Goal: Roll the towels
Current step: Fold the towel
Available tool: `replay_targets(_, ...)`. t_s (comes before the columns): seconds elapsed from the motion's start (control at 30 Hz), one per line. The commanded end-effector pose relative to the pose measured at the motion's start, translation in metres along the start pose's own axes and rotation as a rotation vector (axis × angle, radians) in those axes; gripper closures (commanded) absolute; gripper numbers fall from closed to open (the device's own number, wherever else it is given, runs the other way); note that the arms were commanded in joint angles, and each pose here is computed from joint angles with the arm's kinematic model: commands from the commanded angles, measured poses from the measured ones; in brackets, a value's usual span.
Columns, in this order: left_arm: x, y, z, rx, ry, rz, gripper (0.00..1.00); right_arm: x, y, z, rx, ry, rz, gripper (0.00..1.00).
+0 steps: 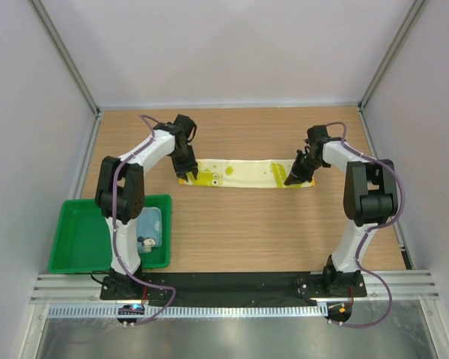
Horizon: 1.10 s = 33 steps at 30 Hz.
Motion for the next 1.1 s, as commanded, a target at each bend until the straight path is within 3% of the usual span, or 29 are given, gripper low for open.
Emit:
replay_targets(0.0, 0.015, 0.002, 0.005, -0.007, -0.016, 0.015, 0.67, -0.001, -0.012, 0.011, -0.001, -0.024, 0.008, 0.99)
replay_targets(0.47, 0.049, 0.017, -0.003, -0.032, 0.036, 0.105, 0.68, 0.008, -0.073, 0.027, 0.139, -0.031, -0.142, 0.99)
replay_targets(1.07, 0.047, 0.017, 0.003, -0.034, 0.057, 0.113, 0.68, -0.015, -0.095, 0.049, 0.224, -0.106, -0.203, 0.98)
Point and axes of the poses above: each gripper's point midway between its finger pads, its own x axis out along the fingers, its own y axis along the line the jaws close on, z = x × y, the point moved 7 cm from there along -x, back along the fingers, and after that the axes turned 11 degrees about x, right-handed, at the moved point
